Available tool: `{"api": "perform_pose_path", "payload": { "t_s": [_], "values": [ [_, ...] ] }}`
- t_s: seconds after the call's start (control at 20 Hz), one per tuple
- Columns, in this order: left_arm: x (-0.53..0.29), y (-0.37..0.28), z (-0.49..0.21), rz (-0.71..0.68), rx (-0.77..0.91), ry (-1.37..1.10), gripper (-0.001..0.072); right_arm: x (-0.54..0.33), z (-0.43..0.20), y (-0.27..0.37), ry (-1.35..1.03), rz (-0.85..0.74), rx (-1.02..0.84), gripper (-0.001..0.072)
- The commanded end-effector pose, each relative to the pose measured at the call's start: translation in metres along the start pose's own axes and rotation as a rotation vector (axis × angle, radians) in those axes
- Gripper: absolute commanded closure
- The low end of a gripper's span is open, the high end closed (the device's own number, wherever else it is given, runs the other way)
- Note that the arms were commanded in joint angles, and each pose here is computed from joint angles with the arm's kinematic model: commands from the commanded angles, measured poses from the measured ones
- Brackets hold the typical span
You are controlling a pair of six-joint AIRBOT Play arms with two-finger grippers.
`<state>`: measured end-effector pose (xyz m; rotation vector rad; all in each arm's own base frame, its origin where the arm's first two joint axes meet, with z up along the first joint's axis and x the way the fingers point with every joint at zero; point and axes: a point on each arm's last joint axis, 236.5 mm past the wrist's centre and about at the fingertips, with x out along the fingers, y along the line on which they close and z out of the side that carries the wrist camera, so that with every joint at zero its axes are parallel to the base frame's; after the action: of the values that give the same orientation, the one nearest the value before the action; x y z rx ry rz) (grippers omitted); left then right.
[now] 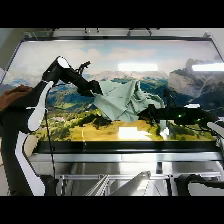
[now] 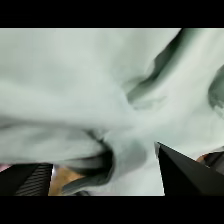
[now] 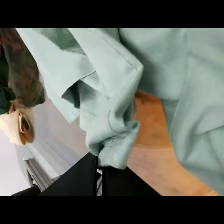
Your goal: Fold the shirts.
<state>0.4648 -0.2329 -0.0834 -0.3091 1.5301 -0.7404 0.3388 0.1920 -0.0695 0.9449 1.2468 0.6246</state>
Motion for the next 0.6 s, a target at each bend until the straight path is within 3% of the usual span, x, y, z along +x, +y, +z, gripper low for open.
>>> {"api": "perform_pose_path", "payload": {
  "t_s": [0.0,0.1,0.2,0.3,0.35,0.5,0.55],
  "values": [
    [0.025,-0.029,-0.016,-0.082,0.056,0.12,0.0125,0.0,-0.001,0.0,0.002,0.002,0.001,0.0692],
    [0.024,-0.036,-0.033,-0.1,0.075,0.206,0.0295,0.0,-0.001,0.0,0.003,0.002,0.001,0.0693],
    [0.018,-0.038,-0.041,-0.109,0.077,0.238,0.033,0.0,-0.001,0.001,0.004,0.003,0.001,0.0692],
    [0.007,-0.038,-0.044,-0.114,0.076,0.245,0.0458,0.0,-0.001,0.001,0.006,0.005,0.001,0.0693],
    [0.002,-0.04,-0.045,-0.115,0.078,0.244,0.0492,0.0,-0.001,0.001,0.006,0.005,0.001,0.0693],
    [-0.008,-0.048,-0.041,-0.15,0.08,0.218,0.05,0.0,-0.002,0.002,0.008,0.007,0.002,0.0692],
    [-0.01,-0.062,-0.038,-0.212,0.094,0.203,0.0674,0.0,-0.002,0.002,0.01,0.009,0.002,0.0693]
  ]
}}
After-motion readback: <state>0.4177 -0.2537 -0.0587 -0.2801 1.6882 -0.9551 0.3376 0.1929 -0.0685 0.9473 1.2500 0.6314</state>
